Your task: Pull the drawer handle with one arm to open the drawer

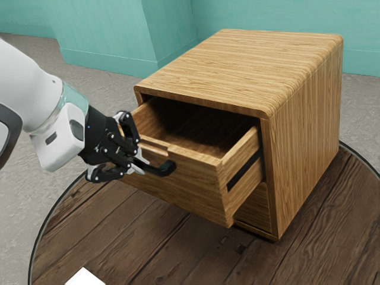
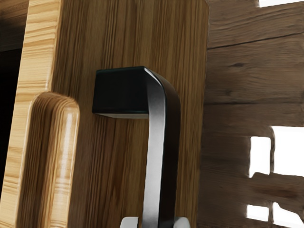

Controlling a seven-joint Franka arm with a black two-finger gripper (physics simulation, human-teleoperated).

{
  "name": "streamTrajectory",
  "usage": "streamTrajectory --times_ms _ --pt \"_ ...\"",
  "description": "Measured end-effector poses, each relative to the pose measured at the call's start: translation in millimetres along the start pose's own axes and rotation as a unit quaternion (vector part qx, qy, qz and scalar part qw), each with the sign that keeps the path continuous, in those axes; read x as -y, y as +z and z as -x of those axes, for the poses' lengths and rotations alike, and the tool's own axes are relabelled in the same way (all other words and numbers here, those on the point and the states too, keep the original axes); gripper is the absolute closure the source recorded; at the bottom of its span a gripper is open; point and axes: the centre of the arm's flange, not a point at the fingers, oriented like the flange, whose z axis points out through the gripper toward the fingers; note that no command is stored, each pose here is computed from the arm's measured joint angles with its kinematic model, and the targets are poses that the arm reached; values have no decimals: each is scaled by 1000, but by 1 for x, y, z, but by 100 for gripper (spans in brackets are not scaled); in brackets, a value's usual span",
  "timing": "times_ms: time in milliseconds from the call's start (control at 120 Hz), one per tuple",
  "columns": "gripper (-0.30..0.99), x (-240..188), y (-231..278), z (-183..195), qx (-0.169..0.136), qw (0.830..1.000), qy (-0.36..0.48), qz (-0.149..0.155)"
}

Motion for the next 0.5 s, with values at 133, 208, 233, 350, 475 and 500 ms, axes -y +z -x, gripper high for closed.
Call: streamTrajectory --times_ms 133,208,233,350,475,500 --pt "73 -8 -6 -2 -1 1000 2 -1" --pt "73 -13 -12 -2 -2 1000 3 -4" --pt "74 -15 -14 -1 -2 1000 3 -5" --pt "74 -25 -22 -3 -2 1000 6 -6" --pt "73 -34 -26 -3 5 1000 8 -4" --pt "73 -36 -27 -3 6 1000 8 -4"
